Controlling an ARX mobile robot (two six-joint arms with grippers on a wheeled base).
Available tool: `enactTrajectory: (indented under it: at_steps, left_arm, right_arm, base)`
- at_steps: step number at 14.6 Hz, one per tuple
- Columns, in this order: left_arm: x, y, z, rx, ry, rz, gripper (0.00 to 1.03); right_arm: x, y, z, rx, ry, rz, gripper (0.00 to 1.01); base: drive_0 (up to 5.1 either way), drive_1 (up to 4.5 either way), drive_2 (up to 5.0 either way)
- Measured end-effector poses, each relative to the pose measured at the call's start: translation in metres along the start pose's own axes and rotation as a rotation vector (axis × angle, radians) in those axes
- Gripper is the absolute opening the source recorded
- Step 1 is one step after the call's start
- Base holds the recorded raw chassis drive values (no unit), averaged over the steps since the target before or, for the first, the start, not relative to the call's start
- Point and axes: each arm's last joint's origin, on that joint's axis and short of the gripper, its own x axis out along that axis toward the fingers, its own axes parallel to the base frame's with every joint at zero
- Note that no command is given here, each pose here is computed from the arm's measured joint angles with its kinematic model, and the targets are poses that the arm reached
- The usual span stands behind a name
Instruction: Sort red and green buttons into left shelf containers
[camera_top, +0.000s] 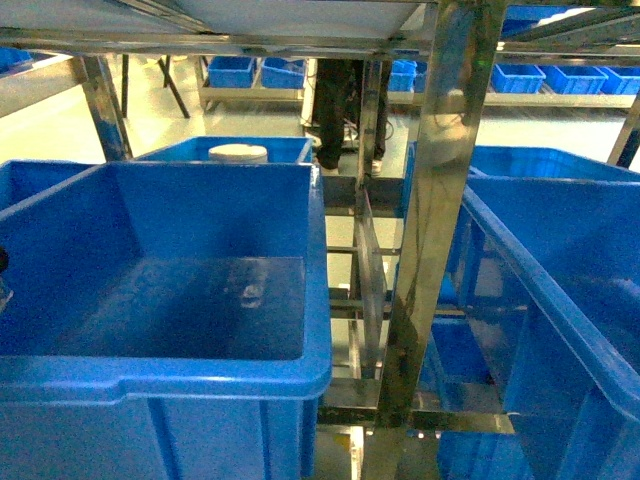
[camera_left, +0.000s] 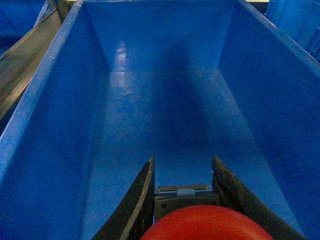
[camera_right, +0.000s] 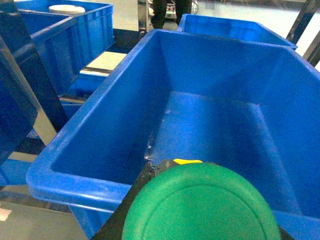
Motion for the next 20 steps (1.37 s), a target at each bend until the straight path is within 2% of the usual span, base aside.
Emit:
enactTrajectory:
  at_steps: [5, 6, 8, 10, 13, 14, 15, 16, 17, 19, 20]
  left_arm:
    - [0.0, 0.0, 0.0, 0.0, 0.001, 0.001, 0.29]
    - [0.0, 0.0, 0.0, 0.001, 0.0, -0.004, 0.29]
    - [0.0, 0.0, 0.0, 0.001, -0.001, -0.003, 0.29]
    - [0.0, 0.0, 0.0, 0.001, 0.0, -0.003, 0.29]
    - [0.0, 0.0, 0.0, 0.001, 0.0, -0.003, 0.29]
    - [0.0, 0.0, 0.0, 0.001, 0.0, -0.003, 0.29]
    - [0.0, 0.0, 0.0, 0.001, 0.0, -0.003, 0.29]
    - [0.0, 0.0, 0.0, 0.001, -0.001, -0.002, 0.29]
    - [0.0, 0.0, 0.0, 0.001, 0.0, -0.002, 0.29]
    - [0.0, 0.0, 0.0, 0.001, 0.0, -0.003, 0.29]
    - [0.0, 0.0, 0.0, 0.001, -0.001, -0.003, 0.29]
  right_arm:
    - [0.004, -0.002, 0.001, -0.006, -0.017, -0.003, 0.26]
    - [0.021, -0.009, 0.001, -0.011, 0.018, -0.006, 0.26]
    - [0.033, -0.013, 0.004, -0.018, 0.035, -0.009, 0.26]
    - [0.049, -0.02, 0.012, -0.035, 0.028, -0.023, 0.26]
    - [0.076, -0.028, 0.014, -0.056, 0.075, -0.041, 0.26]
    - [0.114, -0.039, 0.016, -0.058, 0.158, -0.07, 0.26]
    - [0.175, -0.051, 0.014, -0.05, 0.339, -0.085, 0.26]
    - [0.212, -0.06, 0.006, -0.024, 0.491, -0.095, 0.26]
    - [0.232, -0.065, -0.001, -0.004, 0.576, -0.101, 0.26]
    - [0.253, -0.069, -0.01, -0.002, 0.662, -0.115, 0.26]
    - [0.26, -0.069, -0.014, -0.011, 0.688, -0.116, 0.28]
  base:
    - [-0.1, 4.24, -4.4]
    - [-0.1, 4.24, -4.4]
    - [-0.1, 4.24, -4.4]
    - [0.0, 0.0, 0.0]
    - [0.0, 0.0, 0.0]
    - [0.0, 0.0, 0.0]
    - [0.0, 0.0, 0.0]
    - [0.0, 0.0, 0.0]
    - [0.0, 0.0, 0.0]
    - [0.0, 0.0, 0.0]
    - [0.0, 0.0, 0.0]
